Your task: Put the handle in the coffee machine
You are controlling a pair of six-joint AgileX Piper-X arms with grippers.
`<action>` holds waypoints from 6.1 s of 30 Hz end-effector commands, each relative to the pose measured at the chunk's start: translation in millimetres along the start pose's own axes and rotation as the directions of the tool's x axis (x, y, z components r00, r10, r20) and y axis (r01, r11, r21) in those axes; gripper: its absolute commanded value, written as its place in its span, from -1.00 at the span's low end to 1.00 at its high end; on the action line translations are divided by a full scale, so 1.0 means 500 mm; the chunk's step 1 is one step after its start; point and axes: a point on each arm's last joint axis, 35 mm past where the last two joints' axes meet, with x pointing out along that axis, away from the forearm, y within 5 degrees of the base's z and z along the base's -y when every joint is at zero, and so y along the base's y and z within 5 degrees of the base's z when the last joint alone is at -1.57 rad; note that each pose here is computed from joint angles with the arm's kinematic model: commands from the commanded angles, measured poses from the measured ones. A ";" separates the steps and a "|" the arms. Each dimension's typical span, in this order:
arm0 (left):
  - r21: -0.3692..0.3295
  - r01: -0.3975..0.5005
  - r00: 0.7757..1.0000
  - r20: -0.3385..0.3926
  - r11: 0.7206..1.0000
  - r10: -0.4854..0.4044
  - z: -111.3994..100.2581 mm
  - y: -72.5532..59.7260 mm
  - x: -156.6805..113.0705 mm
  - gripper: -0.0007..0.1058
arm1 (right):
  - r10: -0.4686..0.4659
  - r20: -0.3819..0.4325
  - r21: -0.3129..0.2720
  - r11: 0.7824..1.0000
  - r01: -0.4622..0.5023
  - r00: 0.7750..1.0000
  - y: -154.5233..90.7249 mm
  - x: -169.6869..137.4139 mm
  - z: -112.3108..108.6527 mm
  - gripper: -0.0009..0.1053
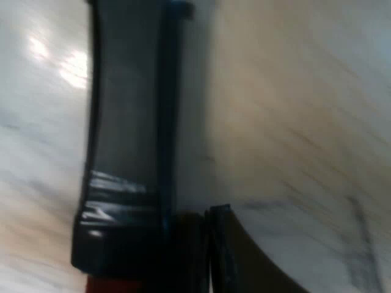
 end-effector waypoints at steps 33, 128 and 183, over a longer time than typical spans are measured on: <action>-0.180 -0.101 0.995 -0.038 0.979 0.095 -0.042 0.013 -0.043 0.17 | 0.194 0.530 0.088 0.956 -0.281 0.826 0.055 0.017 0.136 -0.98; -0.109 -0.180 0.978 0.090 0.978 0.190 -0.008 0.031 -0.046 0.17 | 0.098 0.338 -0.002 0.995 -0.103 0.936 -0.090 -0.003 0.172 0.77; 0.068 -0.105 0.986 0.138 0.992 0.095 -0.014 0.033 -0.030 0.17 | 0.099 0.264 0.185 0.971 -0.151 0.959 -0.089 -0.179 0.057 -0.98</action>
